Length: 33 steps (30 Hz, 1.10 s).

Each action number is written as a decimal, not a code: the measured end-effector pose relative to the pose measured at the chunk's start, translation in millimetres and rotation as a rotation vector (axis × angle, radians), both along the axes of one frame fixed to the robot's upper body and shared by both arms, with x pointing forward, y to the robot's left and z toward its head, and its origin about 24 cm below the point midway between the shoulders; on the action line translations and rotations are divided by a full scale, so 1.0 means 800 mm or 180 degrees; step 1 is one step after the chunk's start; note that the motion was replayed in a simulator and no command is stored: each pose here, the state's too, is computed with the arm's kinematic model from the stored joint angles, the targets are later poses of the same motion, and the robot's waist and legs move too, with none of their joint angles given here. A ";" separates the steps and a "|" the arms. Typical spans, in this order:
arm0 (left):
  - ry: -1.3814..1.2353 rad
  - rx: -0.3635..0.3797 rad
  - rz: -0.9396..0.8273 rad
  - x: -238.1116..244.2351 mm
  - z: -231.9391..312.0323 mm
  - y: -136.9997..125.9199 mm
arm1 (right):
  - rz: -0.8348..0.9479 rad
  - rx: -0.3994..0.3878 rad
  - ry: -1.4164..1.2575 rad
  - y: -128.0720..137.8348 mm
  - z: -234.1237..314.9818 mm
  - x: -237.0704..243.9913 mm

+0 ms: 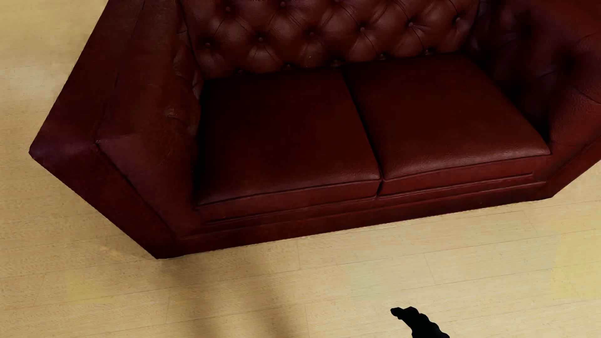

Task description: Move towards the leather sofa

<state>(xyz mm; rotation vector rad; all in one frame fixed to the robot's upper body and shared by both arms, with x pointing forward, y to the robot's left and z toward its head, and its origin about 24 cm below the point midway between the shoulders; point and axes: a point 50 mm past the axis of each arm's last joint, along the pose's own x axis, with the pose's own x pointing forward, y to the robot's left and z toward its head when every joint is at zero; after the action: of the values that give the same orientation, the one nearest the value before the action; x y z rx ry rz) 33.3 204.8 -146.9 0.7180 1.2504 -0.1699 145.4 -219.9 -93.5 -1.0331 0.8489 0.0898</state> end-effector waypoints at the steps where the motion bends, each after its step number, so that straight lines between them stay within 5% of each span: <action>1: -0.0097 0.0037 -0.0013 0.006 0.003 0.002 | 0.0124 0.0048 0.0093 0.010 -0.004 0.000; 11: -0.0241 0.0021 0.0410 0.004 0.007 0.004 | 0.0852 0.0228 0.0378 0.074 -0.016 0.009; 25: -0.0286 0.0013 0.0359 0.009 0.007 0.001 | 0.0883 0.0012 0.0579 0.051 -0.022 0.001; 33: -0.0236 0.0051 0.0289 0.007 0.007 0.006 | 0.0880 0.0105 0.0618 0.056 -0.027 0.004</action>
<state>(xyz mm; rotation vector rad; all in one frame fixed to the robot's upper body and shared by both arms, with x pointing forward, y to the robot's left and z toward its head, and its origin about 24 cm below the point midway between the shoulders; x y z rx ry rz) 38.7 209.9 -141.2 0.6742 1.2121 -0.0585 148.5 -175.0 -114.8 -1.1184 0.8718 0.4427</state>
